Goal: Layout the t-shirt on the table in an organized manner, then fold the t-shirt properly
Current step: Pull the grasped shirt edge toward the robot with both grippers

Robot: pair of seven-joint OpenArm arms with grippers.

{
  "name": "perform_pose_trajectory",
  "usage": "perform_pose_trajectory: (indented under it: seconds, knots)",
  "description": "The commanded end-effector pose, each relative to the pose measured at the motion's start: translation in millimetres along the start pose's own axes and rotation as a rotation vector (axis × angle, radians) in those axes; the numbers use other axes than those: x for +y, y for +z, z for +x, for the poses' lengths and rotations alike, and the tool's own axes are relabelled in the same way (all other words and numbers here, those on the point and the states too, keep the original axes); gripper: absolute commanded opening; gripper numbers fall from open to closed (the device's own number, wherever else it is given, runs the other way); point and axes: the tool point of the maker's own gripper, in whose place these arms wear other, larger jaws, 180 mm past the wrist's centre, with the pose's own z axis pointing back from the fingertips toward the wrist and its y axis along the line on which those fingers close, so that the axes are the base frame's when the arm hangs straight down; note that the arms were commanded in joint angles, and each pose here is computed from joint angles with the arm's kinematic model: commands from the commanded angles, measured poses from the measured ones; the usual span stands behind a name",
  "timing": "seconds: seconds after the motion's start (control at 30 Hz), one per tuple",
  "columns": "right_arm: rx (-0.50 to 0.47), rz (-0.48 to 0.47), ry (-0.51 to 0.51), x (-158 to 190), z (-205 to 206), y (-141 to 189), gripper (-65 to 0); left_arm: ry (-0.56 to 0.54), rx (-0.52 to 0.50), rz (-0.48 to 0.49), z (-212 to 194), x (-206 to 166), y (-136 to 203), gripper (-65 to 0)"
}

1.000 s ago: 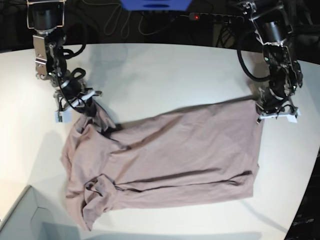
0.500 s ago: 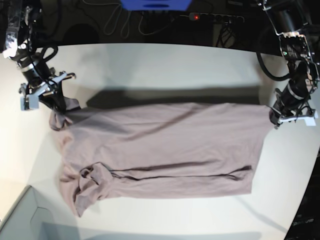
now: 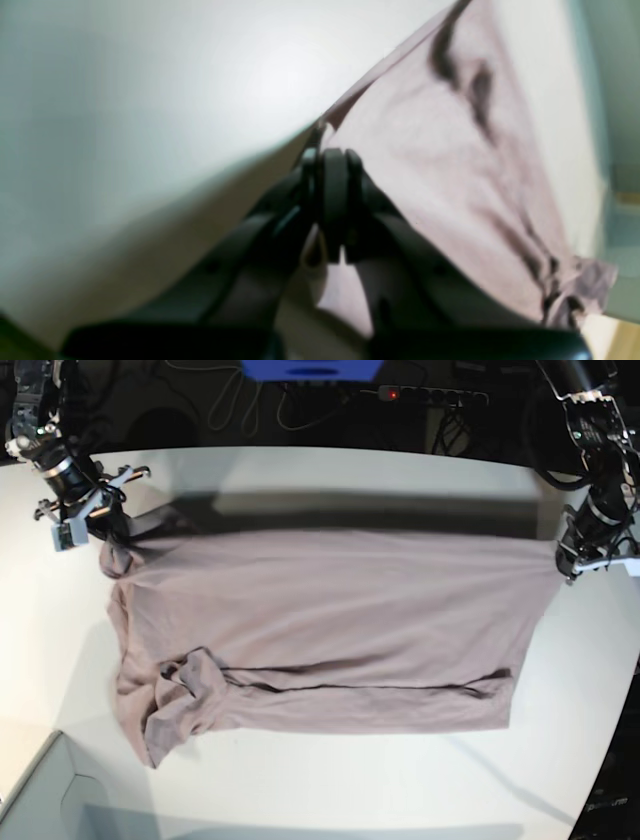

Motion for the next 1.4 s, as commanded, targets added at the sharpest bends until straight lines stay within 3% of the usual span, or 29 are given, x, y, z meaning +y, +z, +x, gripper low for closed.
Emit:
perform_pose_trajectory:
  seconds: [0.0,0.07,0.3,0.43,0.63,0.77,0.83,1.1,1.37]
  knots:
    - [-0.017,0.012,0.02,1.3,3.4,4.0,-65.0,-0.016,-0.043,-0.012,16.1,-3.1,3.5,-65.0]
    - [-0.009,0.013,0.028,5.2,1.1,4.8,-61.9,-0.015,-0.037,0.0,12.2,2.5,5.0,-65.0]
    - [0.038,0.13,-0.028,48.9,-28.3,16.9,-39.0,-0.014,-0.033,0.008,9.4,6.8,6.6,-65.0]
    - [0.047,0.136,-0.058,65.6,-35.3,28.9,-33.5,-0.014,-0.035,0.007,10.1,6.2,6.4,-65.0]
    - [0.04,0.146,-0.044,81.5,-29.7,53.6,-33.1,-0.013,-0.039,0.002,11.7,3.9,5.5,-65.0]
    - [0.033,0.092,-0.039,65.9,-25.6,61.0,-32.9,-0.015,-0.041,0.003,12.6,4.0,5.7,-65.0]
    - [0.006,0.059,-0.04,54.9,-17.2,55.6,-32.9,-0.015,-0.041,0.003,12.6,4.0,5.7,-65.0]
    - [0.063,0.038,-0.126,44.7,-49.7,41.0,-32.8,-0.015,-0.041,0.003,12.6,4.0,5.7,-65.0]
    - [-0.022,0.054,-0.117,45.5,-18.2,16.0,-33.4,-0.016,-0.037,0.009,10.6,6.9,6.7,-65.0]
